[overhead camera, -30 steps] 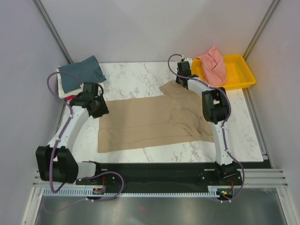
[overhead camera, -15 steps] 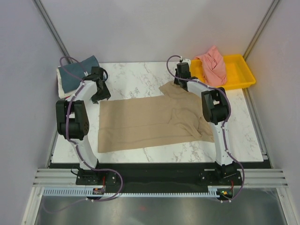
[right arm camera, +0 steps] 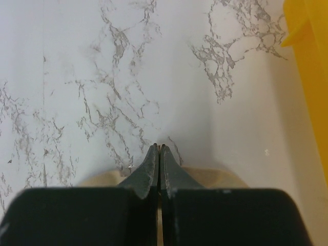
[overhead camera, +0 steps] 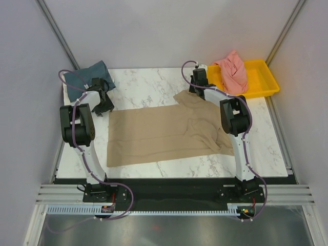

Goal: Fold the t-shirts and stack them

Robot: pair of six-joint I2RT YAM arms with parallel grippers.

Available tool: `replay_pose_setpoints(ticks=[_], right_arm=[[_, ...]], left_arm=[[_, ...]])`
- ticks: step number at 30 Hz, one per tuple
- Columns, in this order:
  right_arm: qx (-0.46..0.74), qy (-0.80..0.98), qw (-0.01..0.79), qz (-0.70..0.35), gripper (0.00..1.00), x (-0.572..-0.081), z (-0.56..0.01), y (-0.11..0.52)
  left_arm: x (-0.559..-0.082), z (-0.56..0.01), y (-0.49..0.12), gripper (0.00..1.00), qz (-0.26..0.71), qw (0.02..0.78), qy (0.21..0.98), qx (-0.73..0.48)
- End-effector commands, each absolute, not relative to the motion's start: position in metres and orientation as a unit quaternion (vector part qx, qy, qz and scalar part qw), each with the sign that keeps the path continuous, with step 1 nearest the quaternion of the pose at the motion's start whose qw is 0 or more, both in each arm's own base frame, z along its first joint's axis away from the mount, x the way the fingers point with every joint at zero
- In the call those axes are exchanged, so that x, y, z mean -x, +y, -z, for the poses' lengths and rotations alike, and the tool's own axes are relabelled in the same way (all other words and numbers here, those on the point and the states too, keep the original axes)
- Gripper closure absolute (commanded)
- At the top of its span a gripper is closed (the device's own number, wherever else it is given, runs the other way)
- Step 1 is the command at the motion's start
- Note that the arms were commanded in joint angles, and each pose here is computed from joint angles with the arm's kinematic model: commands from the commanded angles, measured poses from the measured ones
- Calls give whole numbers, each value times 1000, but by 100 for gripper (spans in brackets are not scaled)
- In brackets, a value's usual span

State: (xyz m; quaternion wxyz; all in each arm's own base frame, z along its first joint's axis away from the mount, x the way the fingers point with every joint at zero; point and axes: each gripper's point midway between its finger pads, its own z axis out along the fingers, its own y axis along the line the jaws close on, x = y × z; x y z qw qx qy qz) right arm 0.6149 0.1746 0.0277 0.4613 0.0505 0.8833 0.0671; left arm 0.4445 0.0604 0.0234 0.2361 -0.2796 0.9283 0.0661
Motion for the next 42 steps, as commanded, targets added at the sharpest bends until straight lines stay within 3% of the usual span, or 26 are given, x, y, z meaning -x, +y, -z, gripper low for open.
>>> replay_pose_setpoints(ticks=[1, 13, 19, 24, 27, 31, 32, 34, 42], right_arm=[[-34, 897, 435, -77, 100, -599, -19, 184], [-31, 898, 432, -79, 100, -599, -17, 185], [-29, 898, 431, -81, 100, -599, -17, 187], [-29, 900, 428, -83, 100, -599, -16, 187], [-28, 900, 427, -83, 100, -599, -15, 187], [-27, 901, 424, -84, 100, -599, -14, 188], [-26, 901, 424, -85, 100, -599, -14, 189], [-26, 902, 423, -85, 100, -599, -13, 189], [-12, 894, 434, -107, 100, -601, -32, 197]], left_arm=[[-453, -11, 58, 38, -50, 244, 932, 264], [-457, -13, 43, 46, -23, 259, 935, 240], [-457, -25, 29, 37, -49, 295, 934, 196], [-459, -17, 24, 39, -47, 280, 943, 173], [-461, -10, 19, 54, -29, 268, 949, 162], [-462, -3, 17, 87, -20, 252, 955, 156], [-462, -2, 16, 92, -14, 251, 956, 153], [-462, -2, 15, 98, -10, 250, 956, 152], [-459, -16, 15, 98, -7, 261, 951, 167]])
